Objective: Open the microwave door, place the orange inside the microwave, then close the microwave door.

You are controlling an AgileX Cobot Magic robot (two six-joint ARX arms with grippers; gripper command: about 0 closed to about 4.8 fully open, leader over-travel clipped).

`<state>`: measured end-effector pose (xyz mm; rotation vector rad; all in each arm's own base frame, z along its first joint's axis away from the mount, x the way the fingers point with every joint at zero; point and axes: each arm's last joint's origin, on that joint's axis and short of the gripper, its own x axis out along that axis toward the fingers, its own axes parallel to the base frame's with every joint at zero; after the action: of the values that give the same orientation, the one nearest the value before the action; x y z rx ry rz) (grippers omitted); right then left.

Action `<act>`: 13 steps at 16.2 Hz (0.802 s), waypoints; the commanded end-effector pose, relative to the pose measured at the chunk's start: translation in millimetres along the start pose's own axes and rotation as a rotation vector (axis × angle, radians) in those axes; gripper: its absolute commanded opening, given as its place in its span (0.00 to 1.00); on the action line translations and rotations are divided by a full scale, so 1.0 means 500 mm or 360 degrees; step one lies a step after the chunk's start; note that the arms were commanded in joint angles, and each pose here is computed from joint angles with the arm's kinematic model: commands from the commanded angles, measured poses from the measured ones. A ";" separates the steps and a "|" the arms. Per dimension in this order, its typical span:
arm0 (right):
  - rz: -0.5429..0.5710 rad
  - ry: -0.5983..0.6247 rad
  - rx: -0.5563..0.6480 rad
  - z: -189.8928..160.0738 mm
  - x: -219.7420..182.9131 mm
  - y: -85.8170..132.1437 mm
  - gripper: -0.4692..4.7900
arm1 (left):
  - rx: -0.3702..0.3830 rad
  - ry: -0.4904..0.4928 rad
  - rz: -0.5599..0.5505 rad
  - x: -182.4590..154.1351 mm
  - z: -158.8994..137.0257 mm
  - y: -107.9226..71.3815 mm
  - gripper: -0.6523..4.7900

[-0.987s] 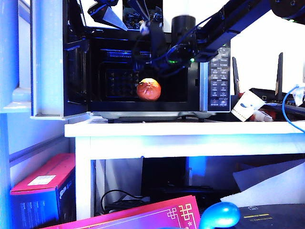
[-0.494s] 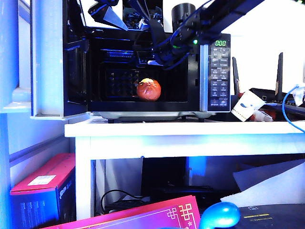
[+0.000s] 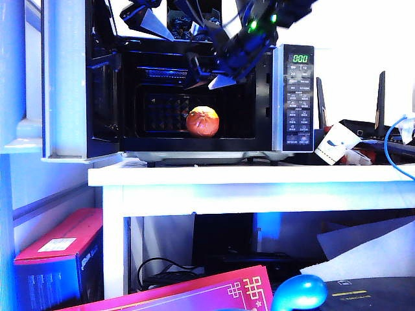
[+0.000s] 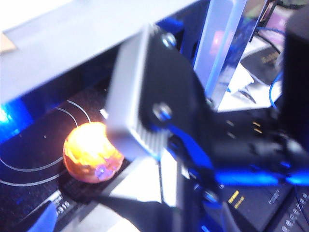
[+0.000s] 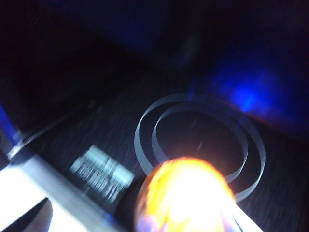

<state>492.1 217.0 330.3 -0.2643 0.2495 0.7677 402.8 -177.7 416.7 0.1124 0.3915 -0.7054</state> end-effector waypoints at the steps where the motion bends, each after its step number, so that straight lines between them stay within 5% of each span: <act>1: 0.0076 0.0105 0.0033 -0.001 -0.014 0.008 1.00 | 0.0012 -0.0044 -0.0002 -0.009 0.009 -0.002 1.00; 5: 0.0156 0.0245 0.0057 -0.020 -0.016 0.015 1.00 | 0.0011 -0.0045 -0.0002 -0.009 0.010 -0.002 1.00; 13: 0.0167 0.0152 0.0009 -0.058 0.039 0.011 1.00 | 0.0007 -0.0043 -0.0003 -0.010 0.010 -0.002 1.00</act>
<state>495.6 221.9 289.9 -0.2754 0.4247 0.8761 402.9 -177.8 417.0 0.1119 0.3878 -0.7053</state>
